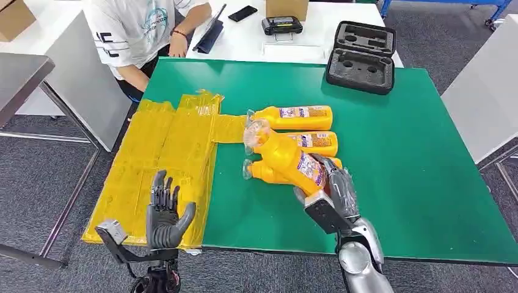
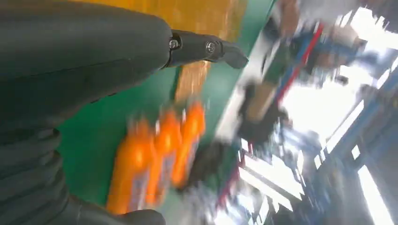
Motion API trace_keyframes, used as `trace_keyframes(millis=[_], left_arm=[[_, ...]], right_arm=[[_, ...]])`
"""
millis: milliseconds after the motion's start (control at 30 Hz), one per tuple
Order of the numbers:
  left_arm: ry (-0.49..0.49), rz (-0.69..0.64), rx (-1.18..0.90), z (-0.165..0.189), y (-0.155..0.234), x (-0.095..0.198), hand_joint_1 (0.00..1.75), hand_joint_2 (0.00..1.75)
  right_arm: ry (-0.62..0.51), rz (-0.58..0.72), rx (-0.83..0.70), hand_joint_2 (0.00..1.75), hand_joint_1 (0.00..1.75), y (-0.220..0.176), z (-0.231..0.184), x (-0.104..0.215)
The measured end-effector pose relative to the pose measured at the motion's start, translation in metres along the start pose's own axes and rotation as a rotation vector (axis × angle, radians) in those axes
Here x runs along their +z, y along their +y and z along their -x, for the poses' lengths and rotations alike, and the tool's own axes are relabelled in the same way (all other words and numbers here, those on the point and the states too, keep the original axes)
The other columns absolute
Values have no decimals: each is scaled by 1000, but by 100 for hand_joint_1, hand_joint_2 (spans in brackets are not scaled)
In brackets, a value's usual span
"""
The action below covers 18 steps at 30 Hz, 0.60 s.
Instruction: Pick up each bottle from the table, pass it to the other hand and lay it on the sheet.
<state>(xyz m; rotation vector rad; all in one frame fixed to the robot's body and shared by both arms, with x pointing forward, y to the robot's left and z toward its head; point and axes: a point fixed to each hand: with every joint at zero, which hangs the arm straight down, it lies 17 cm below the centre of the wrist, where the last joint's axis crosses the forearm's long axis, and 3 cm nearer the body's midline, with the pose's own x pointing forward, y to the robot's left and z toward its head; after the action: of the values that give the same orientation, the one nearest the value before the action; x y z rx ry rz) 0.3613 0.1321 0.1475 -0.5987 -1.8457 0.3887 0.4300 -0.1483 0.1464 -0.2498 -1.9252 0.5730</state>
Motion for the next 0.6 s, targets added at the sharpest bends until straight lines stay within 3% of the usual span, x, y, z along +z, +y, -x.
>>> trace_keyframes(millis=[233,433,600], left_arm=[[128,152,224,22,-33,9,0,175],[186,202,258,36,-46,12,0,175],[199,208,257,40,-46,13,0,175]], right_arm=[[-116,-99,-94,175,175,45,-32,-5],[-119,-229,-161,175,175,101,-39,6],[-108,-266,-176,175,175,117,-37,11]])
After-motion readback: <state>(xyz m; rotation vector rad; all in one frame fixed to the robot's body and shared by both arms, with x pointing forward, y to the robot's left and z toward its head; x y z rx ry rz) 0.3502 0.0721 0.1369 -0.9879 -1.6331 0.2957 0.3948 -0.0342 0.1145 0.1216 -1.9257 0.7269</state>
